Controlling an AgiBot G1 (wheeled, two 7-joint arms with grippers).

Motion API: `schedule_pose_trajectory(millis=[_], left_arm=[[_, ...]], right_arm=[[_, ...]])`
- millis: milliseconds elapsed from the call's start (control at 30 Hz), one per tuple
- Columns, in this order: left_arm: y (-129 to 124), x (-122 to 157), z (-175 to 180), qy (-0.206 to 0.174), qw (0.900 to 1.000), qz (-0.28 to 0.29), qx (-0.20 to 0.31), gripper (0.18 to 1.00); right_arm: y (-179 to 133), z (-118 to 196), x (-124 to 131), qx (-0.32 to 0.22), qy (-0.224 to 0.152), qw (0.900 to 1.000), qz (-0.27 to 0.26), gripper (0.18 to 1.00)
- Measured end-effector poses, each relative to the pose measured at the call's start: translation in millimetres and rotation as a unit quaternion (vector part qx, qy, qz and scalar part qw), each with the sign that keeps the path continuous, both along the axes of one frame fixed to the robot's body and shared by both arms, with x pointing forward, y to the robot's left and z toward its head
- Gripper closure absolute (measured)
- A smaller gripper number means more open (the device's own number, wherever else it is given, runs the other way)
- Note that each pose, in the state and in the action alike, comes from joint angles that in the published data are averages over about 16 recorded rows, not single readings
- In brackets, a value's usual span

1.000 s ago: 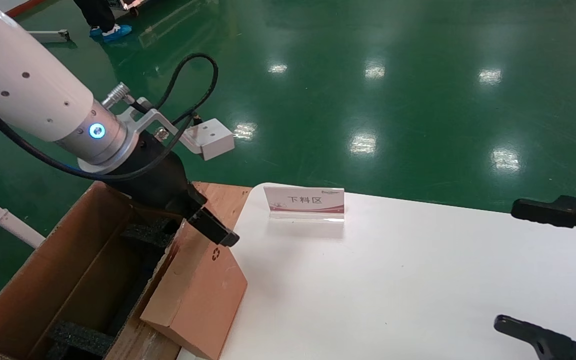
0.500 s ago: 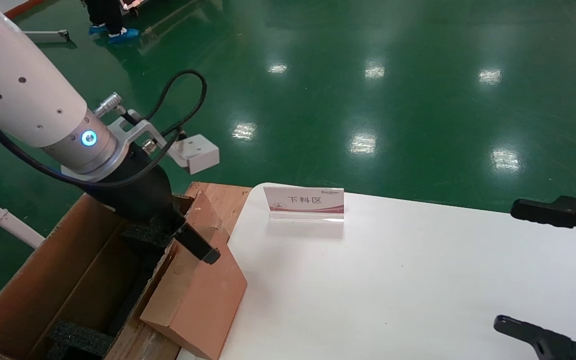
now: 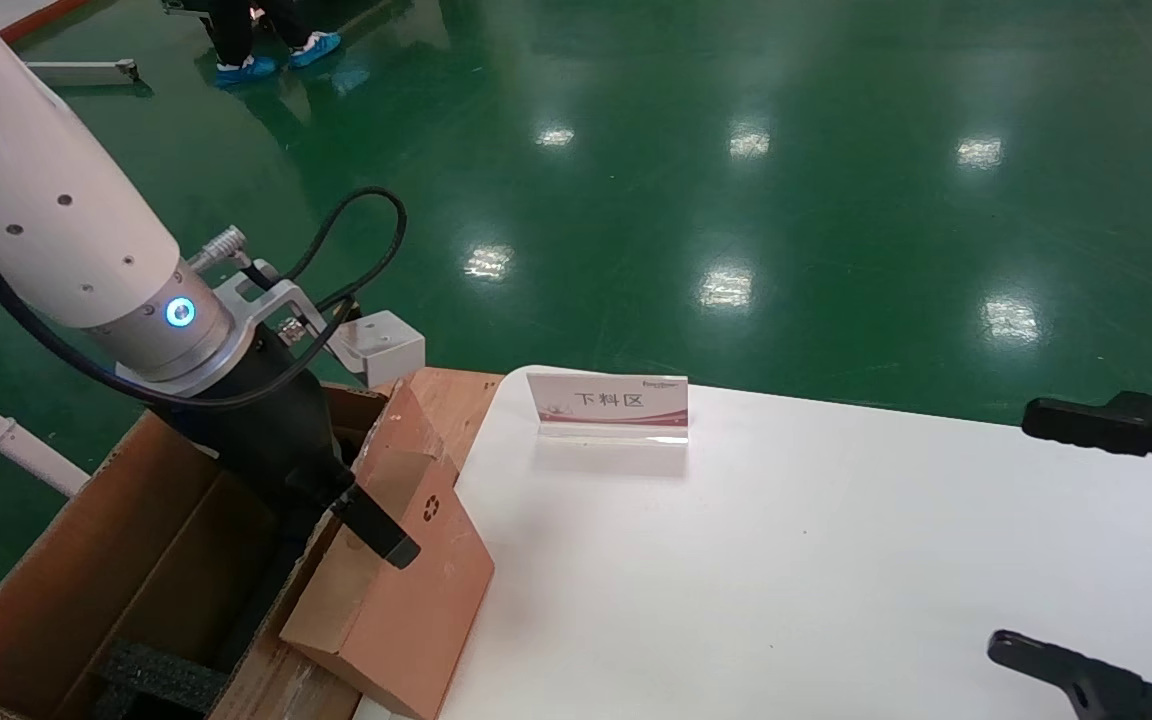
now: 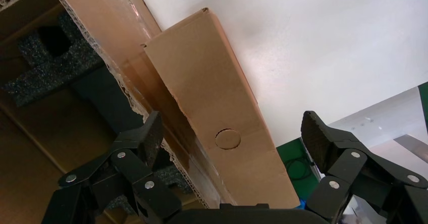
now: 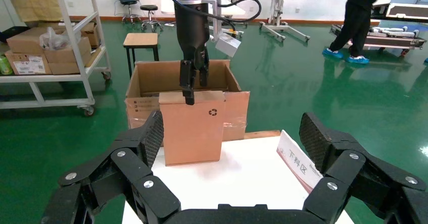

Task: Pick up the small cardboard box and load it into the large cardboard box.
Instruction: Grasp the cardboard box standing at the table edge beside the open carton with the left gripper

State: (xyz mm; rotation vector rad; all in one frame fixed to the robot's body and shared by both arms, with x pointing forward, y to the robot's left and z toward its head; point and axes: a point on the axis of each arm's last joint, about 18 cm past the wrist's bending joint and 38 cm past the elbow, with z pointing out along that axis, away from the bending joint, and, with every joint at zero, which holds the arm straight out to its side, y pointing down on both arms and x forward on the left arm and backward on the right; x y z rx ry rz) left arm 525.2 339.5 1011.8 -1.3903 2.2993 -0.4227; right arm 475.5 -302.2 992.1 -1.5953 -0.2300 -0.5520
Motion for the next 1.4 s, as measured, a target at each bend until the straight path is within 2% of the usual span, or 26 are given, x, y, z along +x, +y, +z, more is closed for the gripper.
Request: schedule_pose_trajectory(millis=[733, 1133, 1400], left_arm=[[7.2, 6.5, -25.7, 0.021, 0.9997, 0.011, 0.006, 0.184], [7.1, 7.1, -27.4, 0.021, 0.9997, 0.01, 0.003, 0.185], [7.2, 6.9, -26.4, 0.021, 0.9997, 0.01, 0.005, 0.201]], right_arm=[[0.0, 0.0, 0.0, 0.0, 0.0, 1.0, 0.0, 0.178], [-0.1, 0.0, 0.1, 0.0, 0.0, 1.0, 0.0, 0.18], [-0.1, 0.0, 0.0, 0.0, 0.0, 1.0, 0.0, 0.213]])
